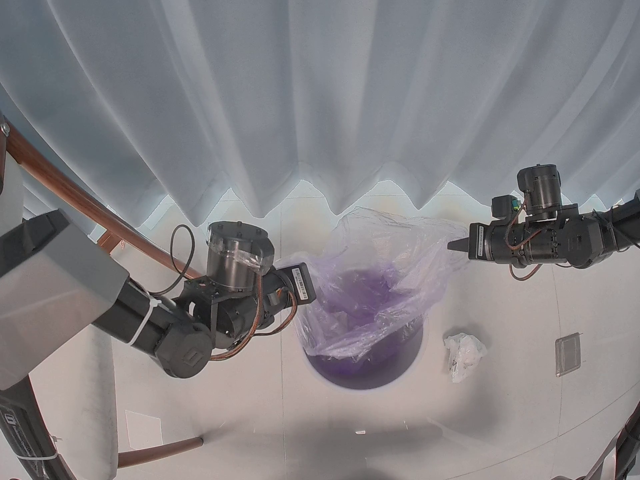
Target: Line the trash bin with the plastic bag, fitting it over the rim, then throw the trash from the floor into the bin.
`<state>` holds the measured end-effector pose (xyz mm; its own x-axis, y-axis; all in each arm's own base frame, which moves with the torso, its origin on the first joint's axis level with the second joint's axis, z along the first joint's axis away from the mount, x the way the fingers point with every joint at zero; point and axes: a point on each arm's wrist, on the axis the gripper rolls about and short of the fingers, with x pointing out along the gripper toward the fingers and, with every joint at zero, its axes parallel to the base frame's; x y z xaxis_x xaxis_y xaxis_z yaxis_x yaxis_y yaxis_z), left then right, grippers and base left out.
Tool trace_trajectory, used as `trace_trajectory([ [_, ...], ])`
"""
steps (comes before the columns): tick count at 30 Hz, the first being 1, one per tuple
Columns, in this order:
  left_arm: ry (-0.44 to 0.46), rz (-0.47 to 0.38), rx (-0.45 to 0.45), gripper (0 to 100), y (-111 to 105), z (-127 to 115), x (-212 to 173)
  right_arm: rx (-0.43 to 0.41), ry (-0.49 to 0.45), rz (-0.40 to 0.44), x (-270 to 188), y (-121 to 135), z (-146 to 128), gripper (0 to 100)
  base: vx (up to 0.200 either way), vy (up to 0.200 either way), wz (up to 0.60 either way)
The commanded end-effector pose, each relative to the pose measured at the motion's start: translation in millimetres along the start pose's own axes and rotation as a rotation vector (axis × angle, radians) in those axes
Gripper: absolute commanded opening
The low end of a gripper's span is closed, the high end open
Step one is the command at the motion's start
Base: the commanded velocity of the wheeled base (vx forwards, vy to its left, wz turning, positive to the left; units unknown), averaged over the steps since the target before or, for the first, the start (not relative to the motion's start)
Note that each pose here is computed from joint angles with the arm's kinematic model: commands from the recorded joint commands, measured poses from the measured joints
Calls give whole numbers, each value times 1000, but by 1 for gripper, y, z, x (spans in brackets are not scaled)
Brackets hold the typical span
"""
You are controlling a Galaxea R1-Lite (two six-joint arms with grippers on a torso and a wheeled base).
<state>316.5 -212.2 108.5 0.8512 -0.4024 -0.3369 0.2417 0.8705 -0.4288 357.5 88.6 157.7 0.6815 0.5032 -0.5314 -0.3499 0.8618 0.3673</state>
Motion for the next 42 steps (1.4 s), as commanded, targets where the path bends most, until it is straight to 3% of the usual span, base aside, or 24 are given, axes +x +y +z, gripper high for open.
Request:
trace_trajectory([
  [1, -12, 77, -8, 0, 13, 1, 27, 3, -2, -33, 27, -10, 5, 0, 0, 0, 0],
  [5, -20, 94, -14, 0, 18, 7, 33, 4, -39, -64, 38, -17, 10, 0, 0, 0, 0],
  [12, 6, 189, -12, 0, 34, -9, 47, 11, -59, -92, 63, -32, 17, 0, 0, 0, 0],
  [17, 11, 211, -13, 0, 39, -14, 53, 14, -64, -96, 75, -39, 19, 0, 0, 0, 0],
  [33, 55, 288, -8, 0, 49, -24, 51, 41, 16, -134, 88, -50, -6, 0, 0, 0, 0],
  [42, 129, 333, -10, 0, 54, -33, 39, 59, 71, -147, 81, -52, -22, 0, 0, 0, 0],
])
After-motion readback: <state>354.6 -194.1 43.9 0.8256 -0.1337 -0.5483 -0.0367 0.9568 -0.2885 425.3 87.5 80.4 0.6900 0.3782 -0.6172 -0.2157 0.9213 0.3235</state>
